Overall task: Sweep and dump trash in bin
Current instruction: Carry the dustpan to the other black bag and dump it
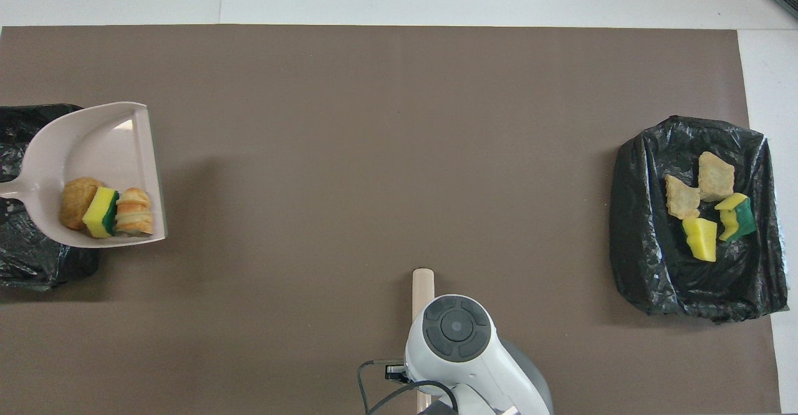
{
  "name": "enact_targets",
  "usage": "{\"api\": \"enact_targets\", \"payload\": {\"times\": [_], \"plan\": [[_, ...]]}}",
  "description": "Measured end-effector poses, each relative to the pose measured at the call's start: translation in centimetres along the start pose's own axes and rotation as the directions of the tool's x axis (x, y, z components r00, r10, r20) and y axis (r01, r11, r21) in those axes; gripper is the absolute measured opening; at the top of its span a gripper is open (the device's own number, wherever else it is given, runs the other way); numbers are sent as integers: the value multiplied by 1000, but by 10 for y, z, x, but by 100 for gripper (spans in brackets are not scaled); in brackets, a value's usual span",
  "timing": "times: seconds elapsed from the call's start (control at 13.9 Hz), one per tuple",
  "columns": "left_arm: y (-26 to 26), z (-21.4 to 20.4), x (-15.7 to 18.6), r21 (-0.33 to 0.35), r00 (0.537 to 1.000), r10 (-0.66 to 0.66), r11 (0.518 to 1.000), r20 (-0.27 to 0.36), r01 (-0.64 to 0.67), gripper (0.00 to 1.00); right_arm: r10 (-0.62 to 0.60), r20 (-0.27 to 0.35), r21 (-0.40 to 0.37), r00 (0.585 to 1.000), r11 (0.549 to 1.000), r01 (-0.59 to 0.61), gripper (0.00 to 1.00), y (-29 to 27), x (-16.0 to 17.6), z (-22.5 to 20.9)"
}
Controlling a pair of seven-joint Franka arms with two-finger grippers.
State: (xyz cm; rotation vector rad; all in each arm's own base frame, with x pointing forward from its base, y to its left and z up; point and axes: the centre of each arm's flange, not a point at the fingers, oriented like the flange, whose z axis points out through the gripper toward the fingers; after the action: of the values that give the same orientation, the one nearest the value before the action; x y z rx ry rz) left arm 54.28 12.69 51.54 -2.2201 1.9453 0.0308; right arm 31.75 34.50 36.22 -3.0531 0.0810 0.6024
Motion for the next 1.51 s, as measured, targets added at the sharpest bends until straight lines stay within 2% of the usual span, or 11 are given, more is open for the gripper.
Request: {"api": "enact_targets", "payload": {"times": [0.22,0.29,0.43,0.65,0.94,1.23,1.51], "plan": [[-4,-5,-87,45,999,6,999,43,-8,33,-6,-30,5,1000,1000,6,25,0,-3,21],[-5,-3,-108,62,996,24,998,84,-29,33,-6,-33,5,999,1000,7,25,0,-3,24],[-12,2,-132,73,969,87,992,232,-107,33,-16,-40,4,999,1000,16,25,-2,-7,28],[-25,11,-136,29,892,198,973,406,-229,33,-24,-59,8,998,1000,24,25,-3,-10,39],[-29,23,-142,-72,777,280,954,564,-291,33,-41,-64,-3,997,999,41,25,-6,-15,42],[-28,21,-146,-106,687,282,952,670,-288,33,-72,-85,-37,994,997,69,25,-6,-18,44],[-30,12,-151,-118,633,258,960,730,-255,33,-70,-86,-37,994,997,67,25,-5,-17,43]]}}
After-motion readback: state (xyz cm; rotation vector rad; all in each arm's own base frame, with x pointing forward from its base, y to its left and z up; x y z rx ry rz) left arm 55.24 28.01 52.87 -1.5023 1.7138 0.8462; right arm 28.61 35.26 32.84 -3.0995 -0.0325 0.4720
